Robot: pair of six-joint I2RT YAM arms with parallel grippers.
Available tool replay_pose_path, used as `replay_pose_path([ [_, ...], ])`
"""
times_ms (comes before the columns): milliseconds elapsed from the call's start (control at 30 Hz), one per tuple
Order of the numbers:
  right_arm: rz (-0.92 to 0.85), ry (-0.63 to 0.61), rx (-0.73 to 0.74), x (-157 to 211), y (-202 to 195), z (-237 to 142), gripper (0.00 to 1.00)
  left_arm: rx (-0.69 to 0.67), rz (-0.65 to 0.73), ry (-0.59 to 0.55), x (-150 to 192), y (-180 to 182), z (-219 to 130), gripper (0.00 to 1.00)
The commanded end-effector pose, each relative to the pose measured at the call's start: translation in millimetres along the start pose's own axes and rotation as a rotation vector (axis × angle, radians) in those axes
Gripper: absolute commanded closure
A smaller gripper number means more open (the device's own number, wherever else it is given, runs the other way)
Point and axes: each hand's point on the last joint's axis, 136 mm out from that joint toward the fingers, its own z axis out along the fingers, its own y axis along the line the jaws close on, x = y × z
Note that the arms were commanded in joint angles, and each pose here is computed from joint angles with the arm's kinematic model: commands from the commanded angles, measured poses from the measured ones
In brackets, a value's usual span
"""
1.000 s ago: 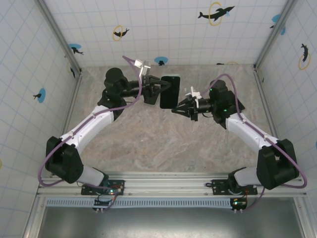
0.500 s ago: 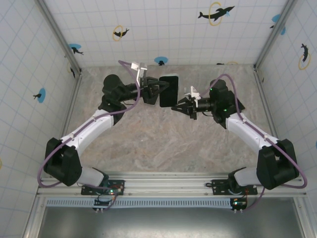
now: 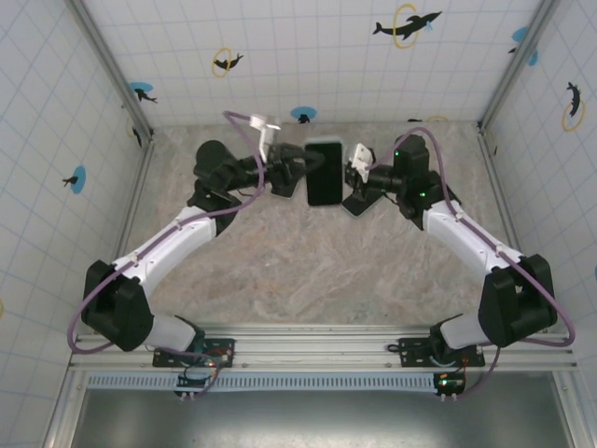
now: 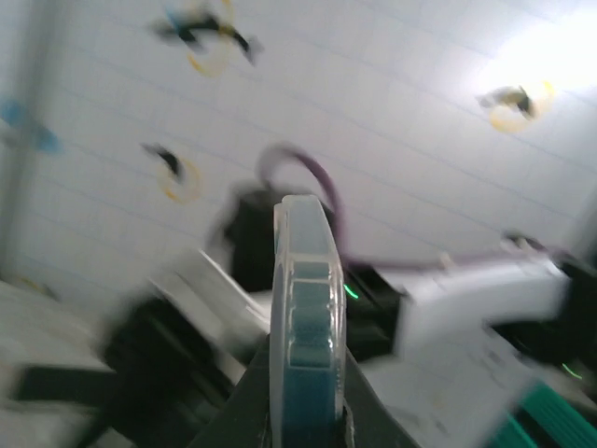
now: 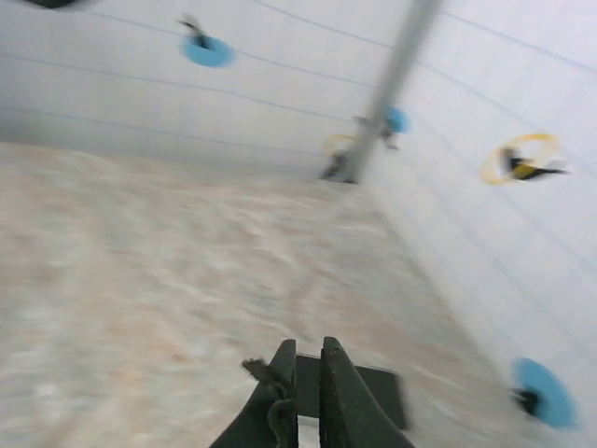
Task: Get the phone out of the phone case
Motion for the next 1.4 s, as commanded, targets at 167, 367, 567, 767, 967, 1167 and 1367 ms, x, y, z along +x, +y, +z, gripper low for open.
replay_pose_path([
  [167,-0.061,-0.152,0.193,-54.4,-46.6,-26.2,0.98,0.055,-0.158,0.134,36.0,-4.1,2.6,1.00],
  [367,0.134,-0.120,0.187,-23.0,-29.6,-37.0,0.91,-0.160,-0.156,-0.012,7.3,40.7,-10.1,1.00],
  [567,0.543,-0.179,0.281,-4.0,-29.0,-56.8,0.73,-0.347,-0.260,-0.184,-16.3,77.1,-26.3,1.00],
  [767,0.981,-0.312,0.240,-1.4,-15.3,-62.5,0.64,-0.435,-0.421,-0.378,-22.5,100.5,-45.3,1.00],
  [967,1.145,-0.355,0.202,-3.2,0.7,-54.9,0.64,-0.395,-0.533,-0.467,-25.0,104.2,-45.0,1.00],
  [1167,1.206,-0.378,0.173,-0.4,6.6,-48.7,0.67,-0.344,-0.558,-0.497,-30.5,99.3,-40.2,1.00],
  [1367,1.216,-0.376,0.125,-3.8,12.2,-41.3,0.69,-0.320,-0.557,-0.505,-32.4,96.2,-38.0,1.00],
])
